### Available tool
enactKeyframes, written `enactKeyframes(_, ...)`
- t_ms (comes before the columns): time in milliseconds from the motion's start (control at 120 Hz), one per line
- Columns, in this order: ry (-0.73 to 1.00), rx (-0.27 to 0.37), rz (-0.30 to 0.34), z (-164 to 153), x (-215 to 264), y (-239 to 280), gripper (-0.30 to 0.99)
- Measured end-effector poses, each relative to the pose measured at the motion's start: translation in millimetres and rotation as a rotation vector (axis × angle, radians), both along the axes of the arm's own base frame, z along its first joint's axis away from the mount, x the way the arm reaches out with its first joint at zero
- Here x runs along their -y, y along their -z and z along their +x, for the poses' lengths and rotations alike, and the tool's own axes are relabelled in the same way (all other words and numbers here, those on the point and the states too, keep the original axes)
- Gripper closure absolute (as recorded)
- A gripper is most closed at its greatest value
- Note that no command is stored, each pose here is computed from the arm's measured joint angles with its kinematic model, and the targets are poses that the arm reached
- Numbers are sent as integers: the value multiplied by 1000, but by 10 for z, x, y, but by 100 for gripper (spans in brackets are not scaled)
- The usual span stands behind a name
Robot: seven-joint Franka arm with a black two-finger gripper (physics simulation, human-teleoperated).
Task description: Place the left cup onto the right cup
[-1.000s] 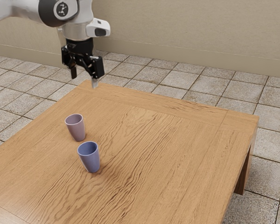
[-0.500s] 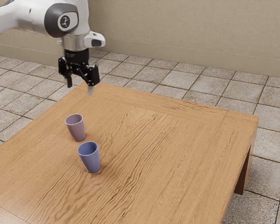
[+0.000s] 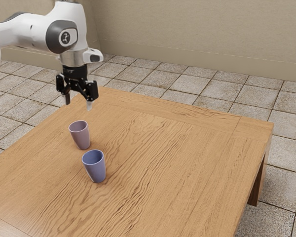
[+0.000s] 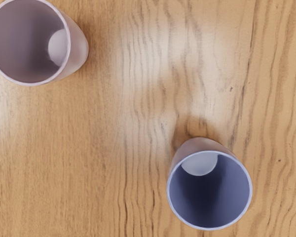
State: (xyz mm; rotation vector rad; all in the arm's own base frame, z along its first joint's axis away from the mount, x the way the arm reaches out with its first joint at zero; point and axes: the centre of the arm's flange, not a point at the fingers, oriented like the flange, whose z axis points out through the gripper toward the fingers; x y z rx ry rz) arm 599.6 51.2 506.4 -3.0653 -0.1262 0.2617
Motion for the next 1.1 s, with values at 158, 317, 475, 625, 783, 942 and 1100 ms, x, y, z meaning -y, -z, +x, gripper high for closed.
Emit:
enactKeyframes(158, -24, -3, -8, 48, -144, 158, 4)
enactKeyframes(317, -35, -4, -13, 102, -224, 284, 6)
enactKeyframes(475, -46, -4, -15, 135, -305, 378, 7)
enactKeyframes(625, -52, -2, -16, 179, -362, 466, 8)
enactKeyframes(783, -61, -4, -8, 237, -460, 572, 10)
enactKeyframes(942, -71, -8, -1, 293, -582, 713, 11)
enactKeyframes(1100, -75, -12, 0, 380, -664, 843, 12)
